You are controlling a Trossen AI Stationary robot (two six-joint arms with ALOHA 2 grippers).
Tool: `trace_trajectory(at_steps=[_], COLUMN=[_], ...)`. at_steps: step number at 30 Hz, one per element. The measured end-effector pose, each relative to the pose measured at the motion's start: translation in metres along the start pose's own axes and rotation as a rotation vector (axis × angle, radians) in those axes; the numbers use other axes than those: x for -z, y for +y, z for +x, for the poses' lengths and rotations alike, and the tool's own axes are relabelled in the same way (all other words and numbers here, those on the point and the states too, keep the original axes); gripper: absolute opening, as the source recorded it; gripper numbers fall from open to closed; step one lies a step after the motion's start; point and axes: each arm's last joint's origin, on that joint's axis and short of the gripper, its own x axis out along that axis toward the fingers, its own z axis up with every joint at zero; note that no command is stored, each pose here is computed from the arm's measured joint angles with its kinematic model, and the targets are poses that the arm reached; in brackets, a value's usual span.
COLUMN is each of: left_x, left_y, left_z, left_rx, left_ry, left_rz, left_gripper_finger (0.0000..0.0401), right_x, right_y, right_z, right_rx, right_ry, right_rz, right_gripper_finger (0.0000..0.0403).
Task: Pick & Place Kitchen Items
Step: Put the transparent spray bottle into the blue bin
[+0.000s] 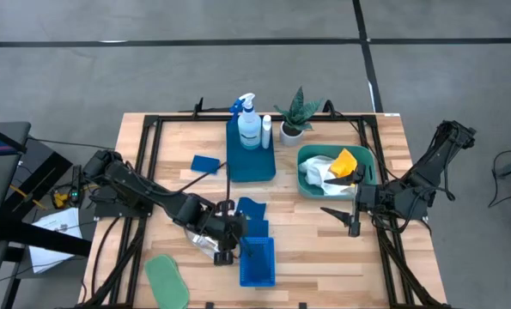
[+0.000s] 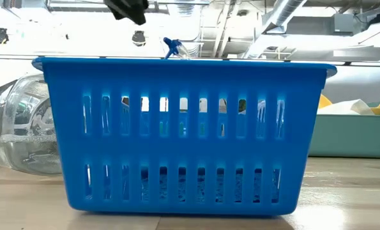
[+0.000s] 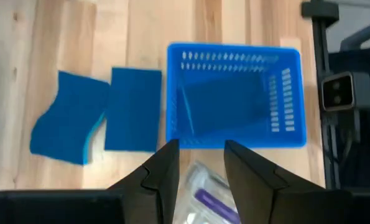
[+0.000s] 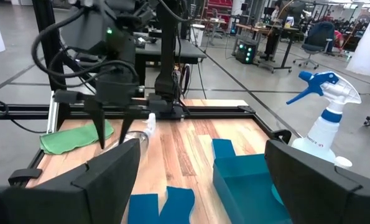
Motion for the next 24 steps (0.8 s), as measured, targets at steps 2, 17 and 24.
trace_trajectory(at_steps=[2,17,24], left_x=[0.005,0.064,0.075], left_y=[-0.003,-0.030,-0.054], left_z=[-0.001,-0.021,-0.026], left_rx=[-0.004,-0.249,-0.161], left_ry=[0.027,0.322,0.312], left_rz=[-0.005,-0.225,-0.203], left_gripper_finger=[0.0123,0.0123,0.0119], right_x=[0.000,0.000,0.000], right_y=[0.000,0.000,0.000], right_z=[0.000,0.000,0.000], right_rx=[0.000,0.000,0.000], right_ry=[0.000,0.001,0.001], right_rz=[0.000,0.017,0.016], right_gripper_finger=[0.0336,0.0336,0.0336])
